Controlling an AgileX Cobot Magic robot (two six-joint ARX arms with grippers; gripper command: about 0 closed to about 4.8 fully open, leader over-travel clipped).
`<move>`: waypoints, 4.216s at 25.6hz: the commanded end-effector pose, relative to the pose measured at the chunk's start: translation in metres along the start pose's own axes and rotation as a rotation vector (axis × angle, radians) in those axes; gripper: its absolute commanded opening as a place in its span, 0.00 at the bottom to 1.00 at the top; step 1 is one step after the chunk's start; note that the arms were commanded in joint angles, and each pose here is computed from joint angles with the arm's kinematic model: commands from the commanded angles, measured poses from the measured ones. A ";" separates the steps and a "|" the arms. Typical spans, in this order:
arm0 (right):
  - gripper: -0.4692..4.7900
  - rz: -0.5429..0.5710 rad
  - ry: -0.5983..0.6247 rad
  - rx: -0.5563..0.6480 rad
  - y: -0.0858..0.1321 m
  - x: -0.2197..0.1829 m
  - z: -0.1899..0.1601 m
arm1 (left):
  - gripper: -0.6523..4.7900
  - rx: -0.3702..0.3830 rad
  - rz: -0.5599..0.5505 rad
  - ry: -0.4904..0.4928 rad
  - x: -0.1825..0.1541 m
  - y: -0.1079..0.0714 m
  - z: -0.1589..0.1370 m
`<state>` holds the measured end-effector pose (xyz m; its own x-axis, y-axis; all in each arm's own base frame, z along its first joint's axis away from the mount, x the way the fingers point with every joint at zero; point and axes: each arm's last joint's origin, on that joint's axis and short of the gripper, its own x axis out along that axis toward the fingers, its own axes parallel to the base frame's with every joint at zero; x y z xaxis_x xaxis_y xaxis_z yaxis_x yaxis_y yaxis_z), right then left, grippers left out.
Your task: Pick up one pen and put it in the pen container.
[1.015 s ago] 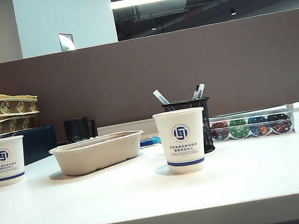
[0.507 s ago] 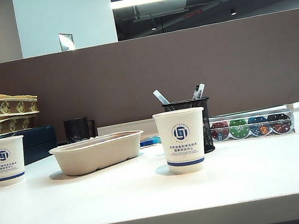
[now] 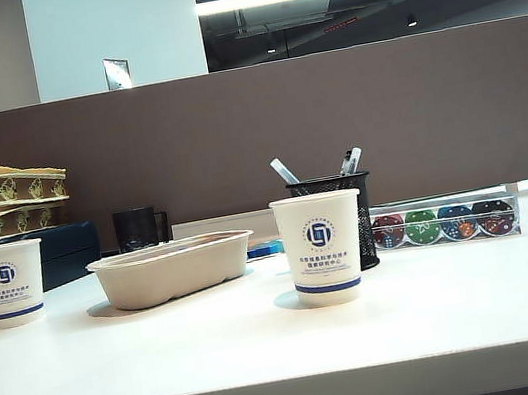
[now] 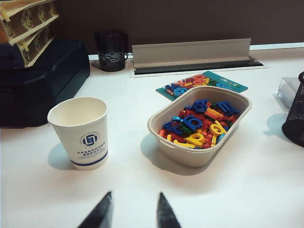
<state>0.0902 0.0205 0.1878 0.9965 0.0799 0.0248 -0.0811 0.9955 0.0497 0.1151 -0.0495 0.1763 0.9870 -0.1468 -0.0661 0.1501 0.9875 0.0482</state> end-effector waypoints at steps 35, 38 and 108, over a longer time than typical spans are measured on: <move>0.55 -0.071 -0.013 -0.003 -0.019 0.002 -0.009 | 0.33 -0.006 0.004 -0.008 0.000 0.000 0.001; 0.55 -0.068 -0.071 -0.006 -0.021 0.005 -0.013 | 0.33 -0.006 0.004 -0.008 0.000 0.000 0.001; 0.08 -0.094 -0.066 -0.009 -0.022 0.005 -0.015 | 0.33 -0.054 0.010 -0.158 -0.017 0.007 0.016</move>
<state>0.0970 -0.0002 0.1722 0.9969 -0.0195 0.0760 0.0160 0.9988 0.0458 0.1002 -0.0416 0.1905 0.9866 -0.1453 0.0747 0.1458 0.9893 -0.0002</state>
